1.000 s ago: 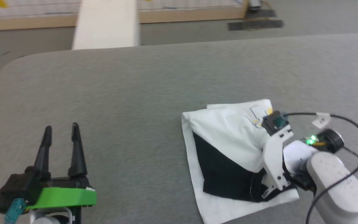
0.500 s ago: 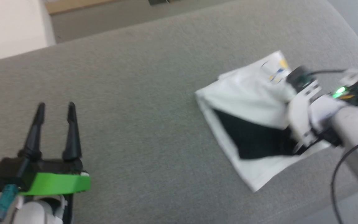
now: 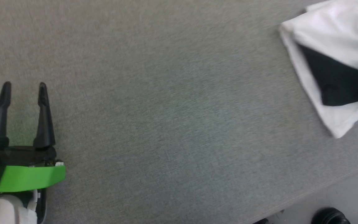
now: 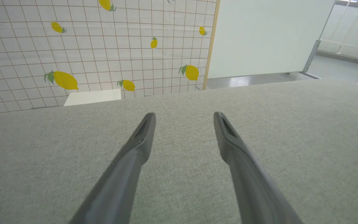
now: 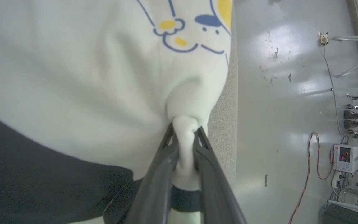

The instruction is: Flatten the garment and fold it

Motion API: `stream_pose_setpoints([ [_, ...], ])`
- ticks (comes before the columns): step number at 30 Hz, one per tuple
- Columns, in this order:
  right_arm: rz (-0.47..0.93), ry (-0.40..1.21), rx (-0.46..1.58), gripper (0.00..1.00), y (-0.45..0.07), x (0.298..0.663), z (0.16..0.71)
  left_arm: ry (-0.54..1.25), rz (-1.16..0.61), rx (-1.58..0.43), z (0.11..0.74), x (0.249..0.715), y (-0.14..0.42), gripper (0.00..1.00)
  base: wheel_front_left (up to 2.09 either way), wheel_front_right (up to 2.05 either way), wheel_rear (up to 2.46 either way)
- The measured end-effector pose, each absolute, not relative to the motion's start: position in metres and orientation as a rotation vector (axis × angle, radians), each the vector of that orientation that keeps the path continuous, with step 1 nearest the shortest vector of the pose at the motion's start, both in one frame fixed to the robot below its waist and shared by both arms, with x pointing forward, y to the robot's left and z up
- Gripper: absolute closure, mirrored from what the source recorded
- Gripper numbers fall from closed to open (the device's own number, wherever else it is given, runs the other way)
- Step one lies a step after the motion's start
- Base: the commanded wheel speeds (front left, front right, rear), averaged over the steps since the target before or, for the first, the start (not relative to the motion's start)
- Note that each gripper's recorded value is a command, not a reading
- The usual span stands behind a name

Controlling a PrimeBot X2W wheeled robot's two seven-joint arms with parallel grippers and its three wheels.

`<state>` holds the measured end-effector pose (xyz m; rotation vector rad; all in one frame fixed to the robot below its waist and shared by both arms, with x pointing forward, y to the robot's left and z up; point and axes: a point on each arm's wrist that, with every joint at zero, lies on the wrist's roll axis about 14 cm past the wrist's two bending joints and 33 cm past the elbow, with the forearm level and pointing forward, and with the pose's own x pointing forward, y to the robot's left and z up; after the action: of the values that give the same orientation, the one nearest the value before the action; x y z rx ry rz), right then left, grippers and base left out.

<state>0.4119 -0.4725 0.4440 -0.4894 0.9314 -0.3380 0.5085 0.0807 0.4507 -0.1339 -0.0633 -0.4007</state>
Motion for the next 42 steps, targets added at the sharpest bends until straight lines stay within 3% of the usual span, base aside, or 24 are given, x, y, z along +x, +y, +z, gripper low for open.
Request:
stream_pose_setpoints([
  [9, -0.473, 0.959, -0.458, 1.0, -0.509, 0.426, 0.424, 0.011, -0.351, -0.103, 0.413, 0.513, 0.105, 0.0, 0.0, 0.0, 0.0],
  [10, -0.49, 0.969, -0.461, 0.67, -0.513, 0.425, 0.422, 0.018, -0.346, -0.099, 0.41, 0.512, 0.108, 0.0, 0.0, 0.0, 0.0],
  [11, -0.504, 0.979, -0.464, 0.15, -0.517, 0.425, 0.42, 0.024, -0.341, -0.094, 0.407, 0.512, 0.11, 0.0, 0.0, 0.0, 0.0],
  [12, -0.512, 0.985, -0.47, 0.0, -0.519, 0.425, 0.419, 0.027, -0.338, -0.091, 0.406, 0.512, 0.112, 0.0, 0.0, 0.0, 0.0],
  [19, -0.589, 0.946, -0.447, 0.0, -0.531, 0.422, 0.438, 0.027, -0.315, -0.089, 0.411, 0.506, 0.118, 0.0, 0.0, 0.0, 0.0],
  [24, -0.572, 0.636, -0.432, 0.0, -0.522, 0.461, 0.508, -0.003, -0.28, -0.114, 0.428, 0.499, 0.121, 0.0, 0.0, 0.0, 0.0],
  [32, -0.333, 0.039, -0.311, 0.0, -0.42, 0.513, 0.629, -0.09, -0.209, -0.147, 0.475, 0.483, 0.133, 0.0, 0.0, 0.0, 0.0],
  [36, -0.197, -0.214, -0.198, 0.0, -0.357, 0.506, 0.668, -0.139, -0.174, -0.147, 0.5, 0.472, 0.141, 0.0, 0.0, 0.0, 0.0],
  [42, -0.104, -0.372, -0.015, 0.0, -0.296, 0.48, 0.676, -0.212, -0.13, -0.142, 0.536, 0.454, 0.154, 0.0, 0.0, 0.0, 0.0],
])
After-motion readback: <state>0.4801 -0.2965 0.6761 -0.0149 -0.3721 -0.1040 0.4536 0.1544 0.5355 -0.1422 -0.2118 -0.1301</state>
